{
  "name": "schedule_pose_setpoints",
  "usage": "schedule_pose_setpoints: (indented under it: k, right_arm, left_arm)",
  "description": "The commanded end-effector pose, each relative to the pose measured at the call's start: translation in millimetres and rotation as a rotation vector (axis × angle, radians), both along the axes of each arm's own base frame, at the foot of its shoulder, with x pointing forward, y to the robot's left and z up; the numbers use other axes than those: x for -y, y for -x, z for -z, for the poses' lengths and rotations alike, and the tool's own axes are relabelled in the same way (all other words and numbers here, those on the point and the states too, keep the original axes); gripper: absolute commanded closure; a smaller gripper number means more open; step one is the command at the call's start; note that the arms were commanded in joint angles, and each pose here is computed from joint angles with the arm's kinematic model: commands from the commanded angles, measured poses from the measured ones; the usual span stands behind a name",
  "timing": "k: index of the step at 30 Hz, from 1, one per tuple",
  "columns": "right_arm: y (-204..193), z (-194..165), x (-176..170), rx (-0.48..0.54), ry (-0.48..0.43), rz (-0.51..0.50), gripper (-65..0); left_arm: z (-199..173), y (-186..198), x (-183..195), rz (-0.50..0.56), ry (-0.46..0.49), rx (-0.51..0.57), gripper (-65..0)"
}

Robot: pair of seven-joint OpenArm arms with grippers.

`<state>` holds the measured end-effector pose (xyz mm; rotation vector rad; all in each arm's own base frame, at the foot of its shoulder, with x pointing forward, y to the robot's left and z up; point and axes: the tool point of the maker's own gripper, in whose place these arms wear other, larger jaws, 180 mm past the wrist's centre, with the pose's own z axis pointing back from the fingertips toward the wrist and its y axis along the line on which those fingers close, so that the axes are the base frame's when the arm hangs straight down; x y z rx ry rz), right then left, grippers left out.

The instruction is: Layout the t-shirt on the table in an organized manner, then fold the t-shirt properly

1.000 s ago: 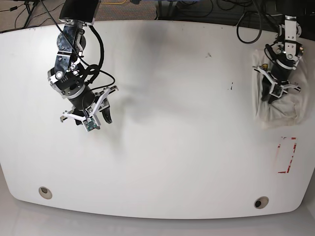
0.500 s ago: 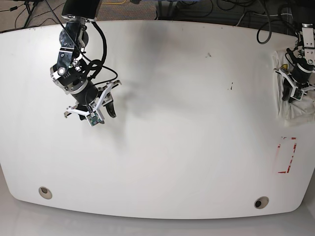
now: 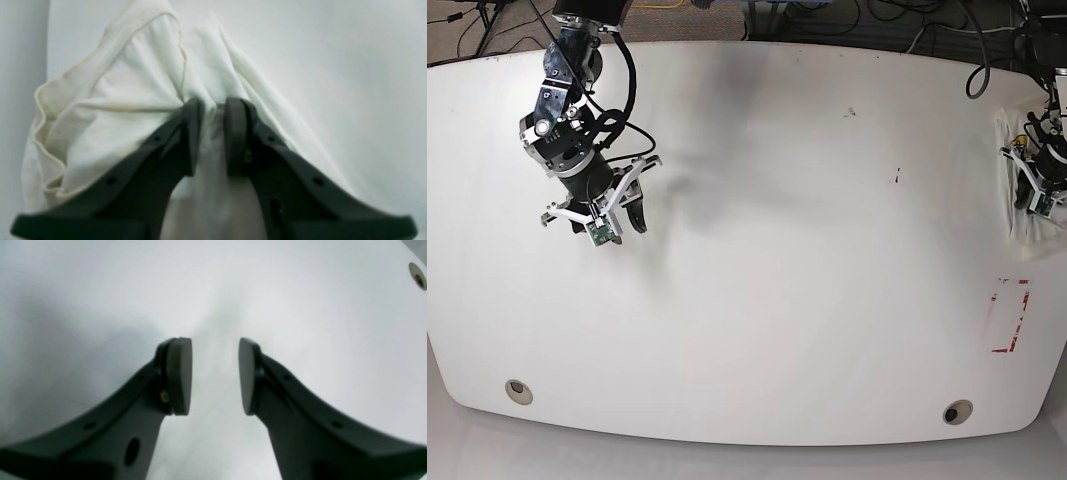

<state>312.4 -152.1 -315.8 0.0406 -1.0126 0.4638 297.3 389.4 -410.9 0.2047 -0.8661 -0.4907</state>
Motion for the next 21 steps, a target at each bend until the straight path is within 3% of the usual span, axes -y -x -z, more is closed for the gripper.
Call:
schedule_pose_setpoints:
  k: [1, 6, 11, 21]
  right_arm:
    - [-8, -19, -3, 0.068, -0.009, -0.010, -21.7]
    - [-10, -18, -4, 0.081, -0.023, -0.013, -21.7]
    - [-5, -13, -5, 0.126, -0.063, -0.023, -21.7]
    - [18, 8, 4, 0.220, -0.140, 0.043, -21.7]
  left_arm:
    - [-11, -9, 10, 0.059, -0.015, 0.005, -12.1]
    - [-31, -24, 29, 0.114, -0.021, 0.072, -12.1]
    - [-43, -38, 68, 0.154, 0.039, 0.165, -12.1]
    - [-89, -44, 135, 0.111, 0.222, 0.541, -12.1]
